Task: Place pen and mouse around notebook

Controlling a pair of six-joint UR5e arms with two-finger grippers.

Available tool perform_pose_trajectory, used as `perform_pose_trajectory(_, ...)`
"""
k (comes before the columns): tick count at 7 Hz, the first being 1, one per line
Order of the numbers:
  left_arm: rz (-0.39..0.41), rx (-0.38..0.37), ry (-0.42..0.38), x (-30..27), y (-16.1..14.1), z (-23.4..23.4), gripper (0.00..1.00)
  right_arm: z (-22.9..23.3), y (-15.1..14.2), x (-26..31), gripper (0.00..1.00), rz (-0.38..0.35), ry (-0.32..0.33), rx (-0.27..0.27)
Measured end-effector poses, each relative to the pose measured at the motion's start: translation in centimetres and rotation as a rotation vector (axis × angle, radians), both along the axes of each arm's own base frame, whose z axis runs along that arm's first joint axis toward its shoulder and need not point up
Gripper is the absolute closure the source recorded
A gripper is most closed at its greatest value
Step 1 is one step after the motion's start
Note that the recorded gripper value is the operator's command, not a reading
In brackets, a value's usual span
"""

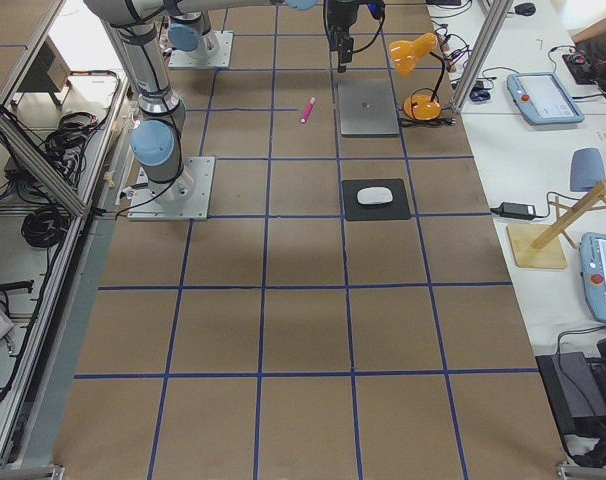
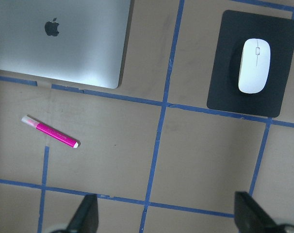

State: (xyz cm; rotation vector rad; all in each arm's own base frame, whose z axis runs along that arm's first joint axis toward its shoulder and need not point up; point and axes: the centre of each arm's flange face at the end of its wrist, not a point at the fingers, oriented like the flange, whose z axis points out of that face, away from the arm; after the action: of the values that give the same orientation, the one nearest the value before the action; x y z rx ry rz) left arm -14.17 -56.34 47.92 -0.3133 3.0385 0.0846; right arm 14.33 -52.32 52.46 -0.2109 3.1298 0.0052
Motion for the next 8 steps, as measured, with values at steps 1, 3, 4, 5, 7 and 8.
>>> perform_pose_trajectory(1, -0.028, -0.028, 0.029, 0.1, -0.2, 0.7, 0.0, -1.2, -0.5, 0.1, 0.0, -0.074, -0.002, 0.017)
perform_pose_trajectory(3, -0.001, -0.058, 0.052, -0.4, -0.7, 0.4, 0.0, -2.4, -1.0, 0.0, 0.0, -0.128, -0.009, 0.025)
perform_pose_trajectory(4, 0.021, -0.072, 0.054, -0.5, -0.7, 0.5, 0.0, -2.5, -1.2, 0.0, 0.0, -0.135, -0.016, 0.005)
perform_pose_trajectory(5, 0.029, -0.082, 0.051, -0.4, -0.6, 0.8, 0.0, -2.5, -1.4, 0.0, 0.0, -0.137, -0.02, -0.005)
perform_pose_trajectory(7, 0.034, -0.117, 0.049, -0.2, -0.9, 1.3, 0.0, -2.5, -1.5, 0.0, 0.0, -0.138, -0.023, -0.014)
perform_pose_trajectory(8, 0.035, -0.131, 0.051, -0.2, -1.0, 1.4, 0.0, -2.5, -1.5, 0.1, 0.0, -0.138, -0.024, -0.015)
